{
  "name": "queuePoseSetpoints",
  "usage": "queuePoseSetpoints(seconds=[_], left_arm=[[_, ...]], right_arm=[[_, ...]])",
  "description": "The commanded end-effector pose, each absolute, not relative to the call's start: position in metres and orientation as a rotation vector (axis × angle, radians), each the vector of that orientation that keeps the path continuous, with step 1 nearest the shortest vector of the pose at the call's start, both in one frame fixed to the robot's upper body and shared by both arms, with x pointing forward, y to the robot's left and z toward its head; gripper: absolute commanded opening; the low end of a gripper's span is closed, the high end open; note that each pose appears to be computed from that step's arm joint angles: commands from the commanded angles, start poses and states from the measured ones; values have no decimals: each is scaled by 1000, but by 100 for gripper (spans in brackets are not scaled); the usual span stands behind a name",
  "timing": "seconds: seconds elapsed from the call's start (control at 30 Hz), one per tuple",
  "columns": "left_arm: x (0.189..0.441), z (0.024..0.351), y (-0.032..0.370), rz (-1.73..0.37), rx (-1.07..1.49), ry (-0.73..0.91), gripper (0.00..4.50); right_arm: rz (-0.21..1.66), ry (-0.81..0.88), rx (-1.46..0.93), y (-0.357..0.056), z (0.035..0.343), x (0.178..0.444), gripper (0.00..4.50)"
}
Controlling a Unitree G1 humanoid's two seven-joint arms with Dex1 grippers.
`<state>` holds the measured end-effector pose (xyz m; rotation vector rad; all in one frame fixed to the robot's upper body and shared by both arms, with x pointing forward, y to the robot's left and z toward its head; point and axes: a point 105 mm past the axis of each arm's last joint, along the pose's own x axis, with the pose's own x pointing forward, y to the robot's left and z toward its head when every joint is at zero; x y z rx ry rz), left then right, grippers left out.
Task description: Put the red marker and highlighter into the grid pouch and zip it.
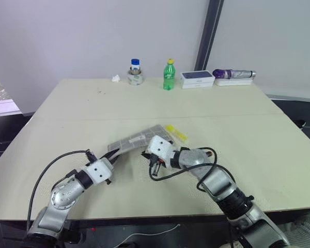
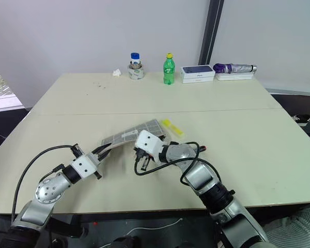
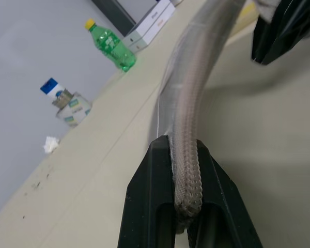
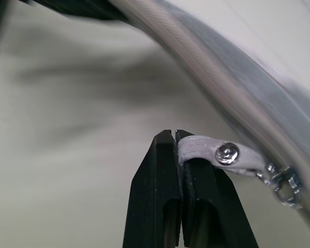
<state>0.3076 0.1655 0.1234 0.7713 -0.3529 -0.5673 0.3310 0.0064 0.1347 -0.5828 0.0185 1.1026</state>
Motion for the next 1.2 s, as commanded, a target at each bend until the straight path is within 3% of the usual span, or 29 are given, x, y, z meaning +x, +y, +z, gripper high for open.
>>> queuePoseSetpoints(seconds=[0.03,0.27,0.63,1.03,1.07,1.1,1.2], left_arm=[[305,137,156,-579,781,-420,0],[306,140,161,-572,803,-418,0],[309,148,132,-621,777,-475,0],[309,147,137,-601,775,-466,0],[309,147,137,-599,775,-464,0],[309,146,138,-597,776,-464,0],[309,147,140,-586,777,-465,0]], right_arm=[[1191,-104,-626,29,154,320,6],[1266,-178,-705,39,157,312,6],[1358,-195,-722,57,153,304,6],[1315,-217,-744,46,159,313,6],[1316,-219,-747,43,160,314,59],[1312,-222,-755,39,160,315,83],[1300,-207,-832,24,152,317,237]])
